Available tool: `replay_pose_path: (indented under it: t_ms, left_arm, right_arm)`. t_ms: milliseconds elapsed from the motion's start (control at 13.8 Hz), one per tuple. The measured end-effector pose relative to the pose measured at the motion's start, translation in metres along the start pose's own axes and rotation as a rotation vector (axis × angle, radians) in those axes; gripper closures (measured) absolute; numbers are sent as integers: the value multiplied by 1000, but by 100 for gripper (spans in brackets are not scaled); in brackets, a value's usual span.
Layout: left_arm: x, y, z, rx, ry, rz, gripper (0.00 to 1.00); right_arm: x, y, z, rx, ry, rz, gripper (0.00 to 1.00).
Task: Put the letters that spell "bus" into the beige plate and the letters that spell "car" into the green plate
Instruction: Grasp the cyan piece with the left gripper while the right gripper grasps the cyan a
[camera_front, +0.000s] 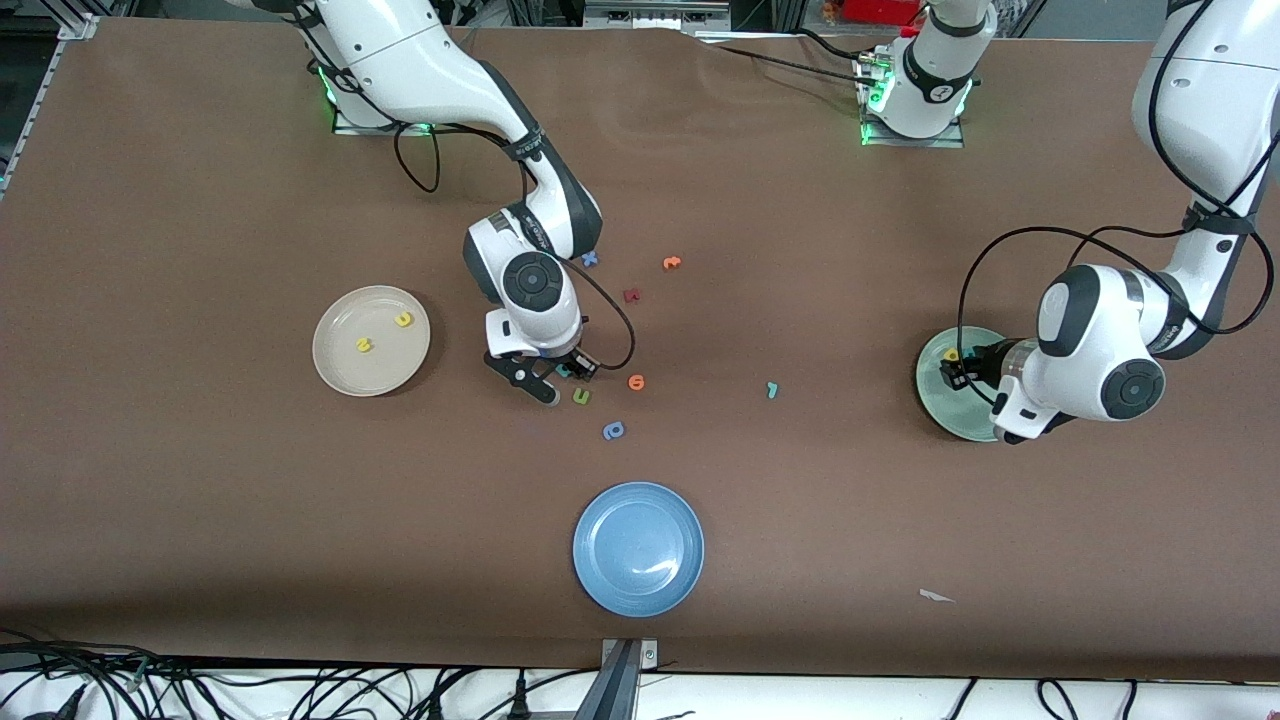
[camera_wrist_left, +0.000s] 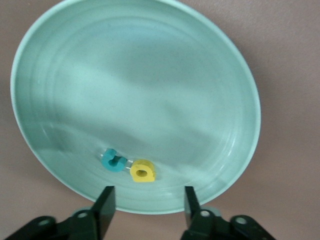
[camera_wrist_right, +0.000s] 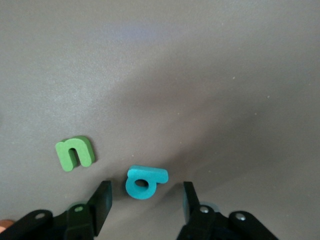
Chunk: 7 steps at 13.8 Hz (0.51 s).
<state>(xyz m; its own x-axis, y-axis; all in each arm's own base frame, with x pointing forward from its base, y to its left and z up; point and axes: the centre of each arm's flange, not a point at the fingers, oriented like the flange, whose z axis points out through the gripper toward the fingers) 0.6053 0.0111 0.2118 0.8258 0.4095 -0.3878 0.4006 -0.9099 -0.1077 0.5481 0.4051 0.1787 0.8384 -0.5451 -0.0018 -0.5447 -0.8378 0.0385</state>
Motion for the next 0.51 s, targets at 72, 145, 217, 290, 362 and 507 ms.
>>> replay_pose_path:
  t_ms: [72, 145, 217, 290, 362, 507]
  left_arm:
    - [-2, 2, -7, -1, 8, 3, 19]
    - [-7, 8, -17, -3, 18, 9, 10]
    - [-16, 20, -29, -8, 32, 9, 0]
    - [-28, 36, -39, -13, 44, -5, 0]
    - [-41, 55, -47, -19, 54, -26, 0]
    - [-70, 95, -56, -36, 66, -60, 0]
  right_arm:
    - [0, 0, 1, -1, 0, 0, 35]
    - [0, 0, 1, -1, 0, 1, 36]
    - [1, 1, 1, -2, 0, 1, 37]
    - [1, 1, 2, -3, 0, 2, 38]
    - [2, 1, 2, -3, 1, 3, 43]
    - [3, 2, 2, -3, 2, 5, 45]
